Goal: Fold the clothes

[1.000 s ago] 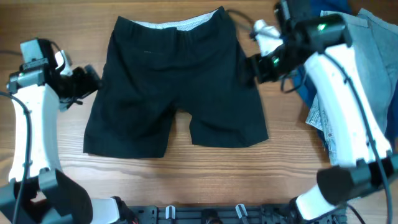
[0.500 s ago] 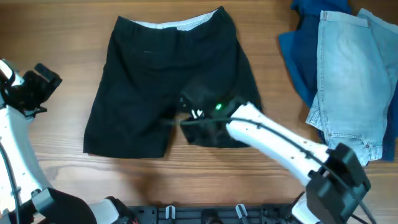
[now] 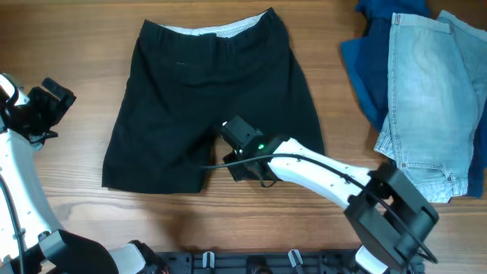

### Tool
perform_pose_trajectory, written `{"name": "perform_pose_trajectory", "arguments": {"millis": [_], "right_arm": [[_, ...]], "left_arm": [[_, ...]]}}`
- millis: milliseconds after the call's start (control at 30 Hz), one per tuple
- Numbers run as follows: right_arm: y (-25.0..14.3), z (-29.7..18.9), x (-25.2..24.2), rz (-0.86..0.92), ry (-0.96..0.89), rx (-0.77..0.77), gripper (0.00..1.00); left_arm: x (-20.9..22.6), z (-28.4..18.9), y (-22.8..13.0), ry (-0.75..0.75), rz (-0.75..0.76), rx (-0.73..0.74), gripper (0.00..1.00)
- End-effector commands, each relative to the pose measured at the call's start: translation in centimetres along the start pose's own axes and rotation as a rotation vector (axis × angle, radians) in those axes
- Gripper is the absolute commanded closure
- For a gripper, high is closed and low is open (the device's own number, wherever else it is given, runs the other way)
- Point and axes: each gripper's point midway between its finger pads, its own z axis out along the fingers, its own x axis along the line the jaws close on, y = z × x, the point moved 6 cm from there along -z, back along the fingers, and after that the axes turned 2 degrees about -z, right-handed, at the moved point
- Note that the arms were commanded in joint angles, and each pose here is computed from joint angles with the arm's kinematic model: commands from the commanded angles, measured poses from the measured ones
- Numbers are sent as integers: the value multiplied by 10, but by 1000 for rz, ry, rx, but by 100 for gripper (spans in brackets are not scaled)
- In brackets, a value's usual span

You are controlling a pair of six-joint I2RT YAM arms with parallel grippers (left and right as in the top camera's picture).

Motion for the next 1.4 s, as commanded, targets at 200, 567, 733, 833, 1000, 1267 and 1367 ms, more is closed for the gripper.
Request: {"name": "perform_pose_trajectory", "arguments": {"millis": [200,567,733,833,1000,1267,1367], "right_arm": [[-16,41,-13,-23,-104,83,59],[-24,-24,-3,22,-3,126,96],[-44,-40,21,-27,167,228,94],[-52,-42,35,-82,198,251,83],[-61,-52,60,-218,306,278,35],[5,-134,17,-68,232,-116,22],[38,-152,-41,43,102,-311,14]], "left_arm": [[-4,-10,1,-20,-7,-11,0],[-5,-10,3,-24,-5,-20,0],[-5,-10,4,-26,-2,-26,0],[-6,-10,5,-29,0,-33,0],[-6,-9,6,-29,3,-34,0],[-6,-9,6,-30,3,-33,0],[-12,-8,2,-48,24,-21,0]]}}
